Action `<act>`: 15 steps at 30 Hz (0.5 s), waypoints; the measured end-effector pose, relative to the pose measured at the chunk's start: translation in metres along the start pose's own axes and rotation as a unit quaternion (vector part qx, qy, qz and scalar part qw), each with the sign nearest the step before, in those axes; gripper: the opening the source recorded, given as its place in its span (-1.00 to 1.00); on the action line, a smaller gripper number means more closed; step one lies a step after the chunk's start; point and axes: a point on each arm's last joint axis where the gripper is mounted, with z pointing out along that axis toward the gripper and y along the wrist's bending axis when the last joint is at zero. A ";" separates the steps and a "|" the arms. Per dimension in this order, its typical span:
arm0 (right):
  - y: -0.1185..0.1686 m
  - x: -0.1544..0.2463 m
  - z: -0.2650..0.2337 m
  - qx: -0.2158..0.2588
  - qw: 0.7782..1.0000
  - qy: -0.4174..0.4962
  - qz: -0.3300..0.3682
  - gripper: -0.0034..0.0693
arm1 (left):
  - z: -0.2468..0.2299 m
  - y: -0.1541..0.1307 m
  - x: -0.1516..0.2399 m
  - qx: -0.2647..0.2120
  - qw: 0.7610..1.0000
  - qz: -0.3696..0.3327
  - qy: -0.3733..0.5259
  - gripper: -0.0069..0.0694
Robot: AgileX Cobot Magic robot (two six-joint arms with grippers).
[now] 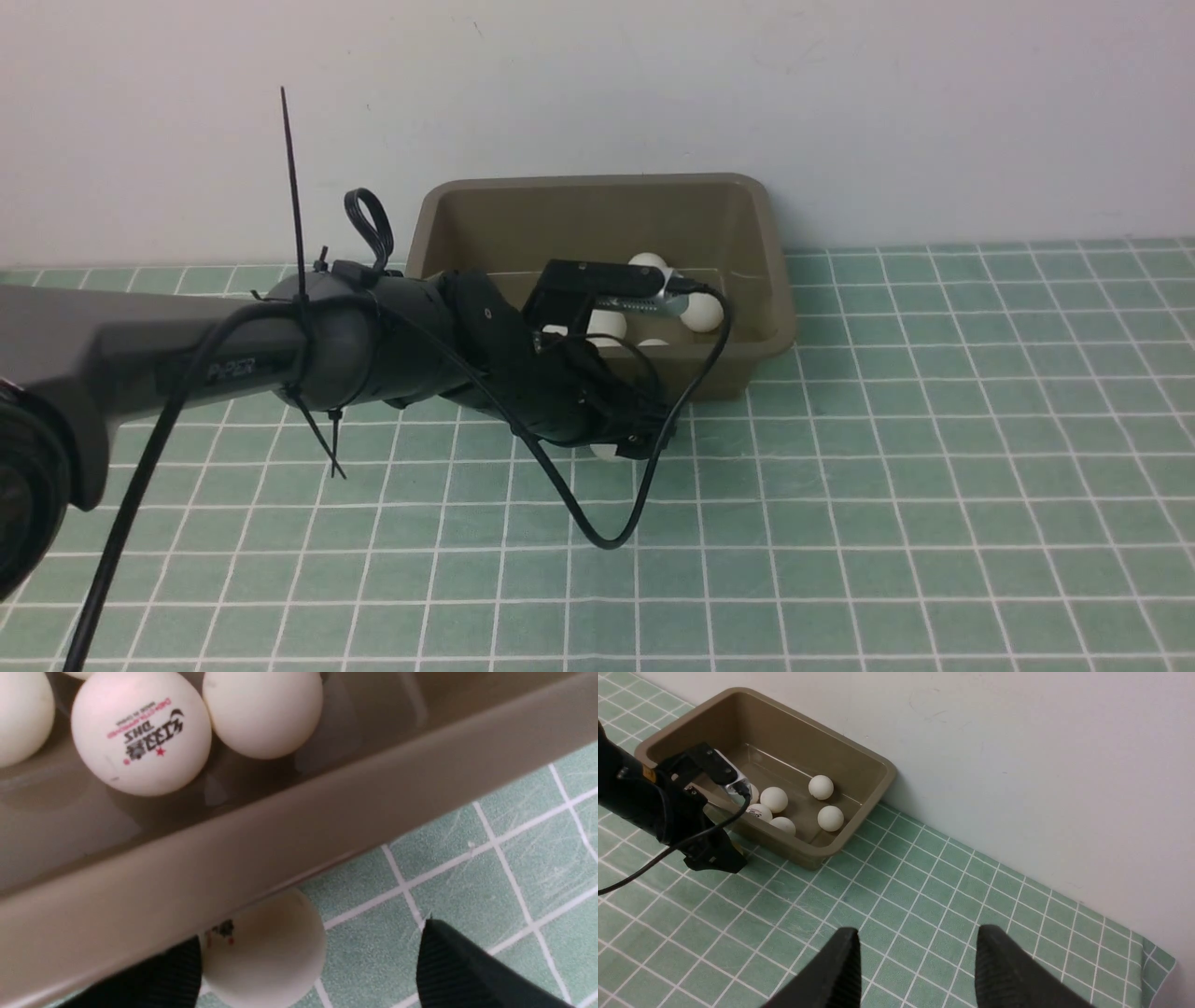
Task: Put the table tennis balls in the box on the green coffee tablecloth.
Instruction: 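Reach for and grasp a ping pong ball on the table beside the basket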
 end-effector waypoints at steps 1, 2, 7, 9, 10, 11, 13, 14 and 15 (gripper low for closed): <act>0.000 0.000 0.000 0.000 1.000 0.000 0.000 -0.03 | 0.000 0.000 0.000 0.000 1.000 -0.001 0.000 0.66; 0.000 0.000 0.000 0.000 1.000 0.000 0.000 -0.03 | 0.000 0.000 0.000 0.000 1.000 -0.001 -0.001 0.66; 0.000 0.000 0.000 0.000 1.000 0.000 0.000 -0.03 | 0.003 0.001 0.002 -0.002 1.000 -0.001 0.002 0.66; 0.000 0.000 0.000 0.000 1.000 0.000 0.000 -0.03 | 0.007 0.003 0.003 -0.006 1.000 0.003 0.004 0.66; 0.000 0.000 0.000 0.000 1.000 0.000 0.000 -0.03 | 0.009 0.004 0.004 -0.009 1.000 0.004 0.004 0.66; 0.000 0.000 0.000 0.000 1.000 0.000 0.000 -0.03 | 0.012 0.005 0.005 -0.012 1.000 0.006 0.004 0.66; 0.000 0.000 0.000 0.000 1.000 0.000 0.000 -0.03 | 0.014 0.006 0.007 -0.014 1.000 0.006 0.007 0.66; 0.000 0.000 0.000 0.000 1.000 0.000 0.000 -0.03 | 0.015 0.007 0.007 -0.014 1.000 0.006 0.008 0.65; 0.000 0.000 0.000 0.000 1.000 0.000 0.000 -0.03 | 0.015 0.007 0.007 -0.014 1.000 0.006 0.008 0.65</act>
